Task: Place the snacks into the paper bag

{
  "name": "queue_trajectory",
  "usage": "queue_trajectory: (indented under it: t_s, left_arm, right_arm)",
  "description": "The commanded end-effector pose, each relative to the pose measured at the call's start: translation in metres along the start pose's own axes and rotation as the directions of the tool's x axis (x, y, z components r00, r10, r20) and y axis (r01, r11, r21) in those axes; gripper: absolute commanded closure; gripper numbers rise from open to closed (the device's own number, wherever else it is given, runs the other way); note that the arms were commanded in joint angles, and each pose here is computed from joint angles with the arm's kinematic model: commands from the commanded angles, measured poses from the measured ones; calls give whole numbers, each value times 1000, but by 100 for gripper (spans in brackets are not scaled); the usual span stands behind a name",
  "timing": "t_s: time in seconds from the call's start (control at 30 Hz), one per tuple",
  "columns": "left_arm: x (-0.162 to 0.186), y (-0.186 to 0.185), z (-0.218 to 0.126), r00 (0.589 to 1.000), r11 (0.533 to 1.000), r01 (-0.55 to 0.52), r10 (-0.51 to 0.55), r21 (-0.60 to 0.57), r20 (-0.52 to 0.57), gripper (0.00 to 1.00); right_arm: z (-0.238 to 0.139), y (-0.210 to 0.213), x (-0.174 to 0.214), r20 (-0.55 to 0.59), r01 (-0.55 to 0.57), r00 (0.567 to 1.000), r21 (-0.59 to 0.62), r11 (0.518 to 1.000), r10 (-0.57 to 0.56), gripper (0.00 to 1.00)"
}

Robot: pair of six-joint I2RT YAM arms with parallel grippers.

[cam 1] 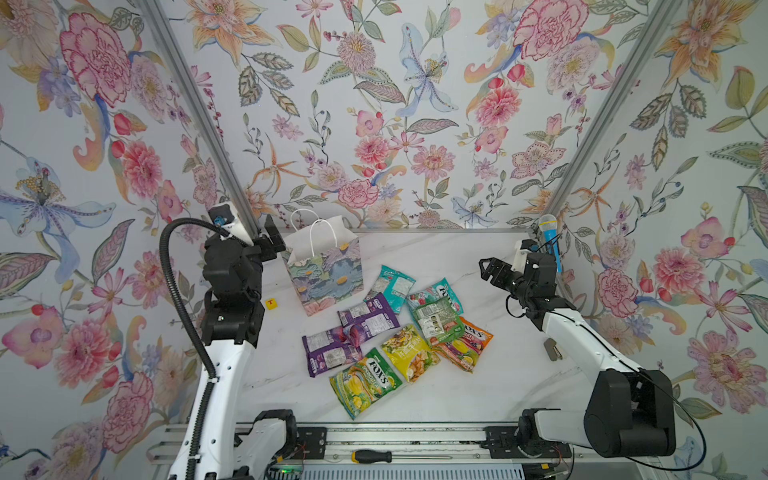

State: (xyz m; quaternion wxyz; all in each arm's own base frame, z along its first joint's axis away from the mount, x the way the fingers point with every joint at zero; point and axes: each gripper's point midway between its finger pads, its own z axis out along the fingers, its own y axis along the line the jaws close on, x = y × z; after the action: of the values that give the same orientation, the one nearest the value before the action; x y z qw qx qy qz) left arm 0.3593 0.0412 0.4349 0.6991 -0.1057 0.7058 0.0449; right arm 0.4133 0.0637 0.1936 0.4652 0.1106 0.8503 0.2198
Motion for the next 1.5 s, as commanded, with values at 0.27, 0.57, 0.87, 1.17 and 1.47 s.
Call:
queue_trajectory:
  t_s: [0.27,0.57,0.87,1.17,1.47]
  left_arm:
    - [43,-40,50,906,961,-162,234,223,-354,25]
    - [80,-32,90,789,940,-286,341,187,-511,24]
    - [109,-46,120,675,884,-358,467,301,-571,24]
    - [134,-61,146,618,865,-344,502,366,-605,25]
    - [157,-66,141,581,855,-306,517,419,-629,25]
  right_arm:
    - [14,19,32,-190,19,981,-87,996,-35,7]
    - [17,28,41,-222,12,974,-117,993,-38,6]
    - [21,31,45,-233,3,972,-131,991,-33,6]
    - [20,33,42,-237,23,970,-138,990,-56,7]
    - [23,35,41,-244,21,968,-145,989,-56,7]
